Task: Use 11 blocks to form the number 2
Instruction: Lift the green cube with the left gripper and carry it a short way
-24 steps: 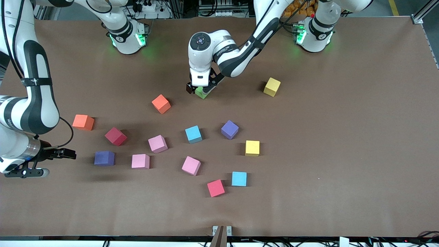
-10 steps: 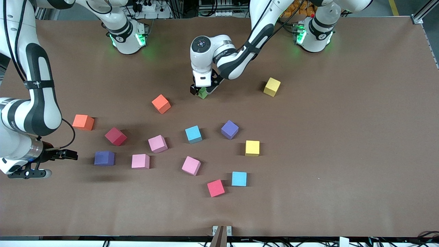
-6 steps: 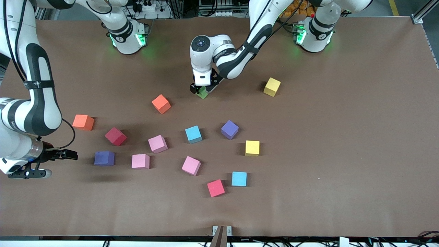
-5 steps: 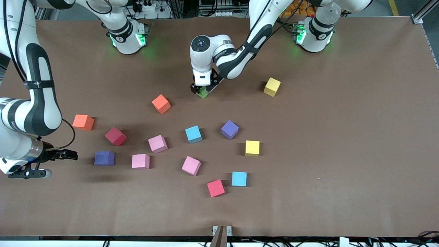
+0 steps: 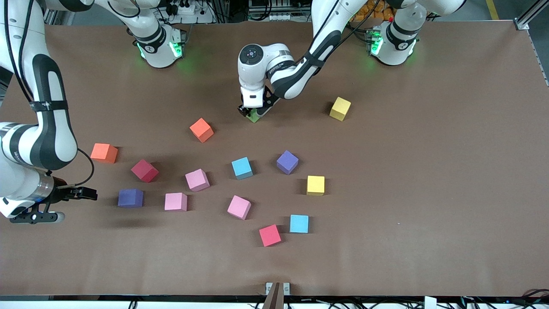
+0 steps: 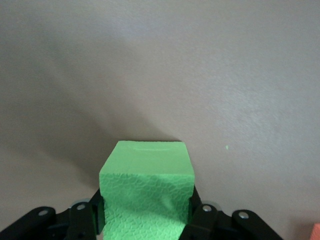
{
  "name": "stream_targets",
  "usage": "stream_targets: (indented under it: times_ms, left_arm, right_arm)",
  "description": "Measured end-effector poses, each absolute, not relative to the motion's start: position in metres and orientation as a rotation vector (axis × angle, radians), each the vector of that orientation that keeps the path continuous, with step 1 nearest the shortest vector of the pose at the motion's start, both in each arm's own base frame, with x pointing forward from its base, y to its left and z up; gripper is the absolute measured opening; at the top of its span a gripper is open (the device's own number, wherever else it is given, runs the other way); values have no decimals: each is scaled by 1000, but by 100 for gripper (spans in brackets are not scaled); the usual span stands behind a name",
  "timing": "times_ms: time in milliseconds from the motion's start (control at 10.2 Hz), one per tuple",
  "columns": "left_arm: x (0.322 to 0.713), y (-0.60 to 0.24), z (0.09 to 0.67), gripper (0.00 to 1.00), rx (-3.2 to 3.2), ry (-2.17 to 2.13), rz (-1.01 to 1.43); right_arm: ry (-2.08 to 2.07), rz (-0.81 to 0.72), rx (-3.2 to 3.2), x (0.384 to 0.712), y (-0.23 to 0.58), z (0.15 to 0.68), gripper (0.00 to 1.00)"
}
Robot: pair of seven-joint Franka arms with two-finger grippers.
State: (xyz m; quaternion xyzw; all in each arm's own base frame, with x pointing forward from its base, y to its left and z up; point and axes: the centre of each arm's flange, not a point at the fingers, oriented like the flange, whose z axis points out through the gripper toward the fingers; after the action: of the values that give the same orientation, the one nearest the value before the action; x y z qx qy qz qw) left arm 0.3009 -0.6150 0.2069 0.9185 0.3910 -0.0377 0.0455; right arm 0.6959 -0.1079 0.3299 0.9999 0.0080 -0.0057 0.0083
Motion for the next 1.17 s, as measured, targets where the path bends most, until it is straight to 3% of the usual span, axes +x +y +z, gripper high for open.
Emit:
stream_targets:
  times_ms: [392,1175]
  left_arm:
    - [281,-640,248,61,2765,1090,-170]
    - [264,-666,258,61,2152,2046,-367]
  right_arm:
    - [25,-20,3125,696,-108,329,100]
    - [25,-10,3124,697,-108,327,100]
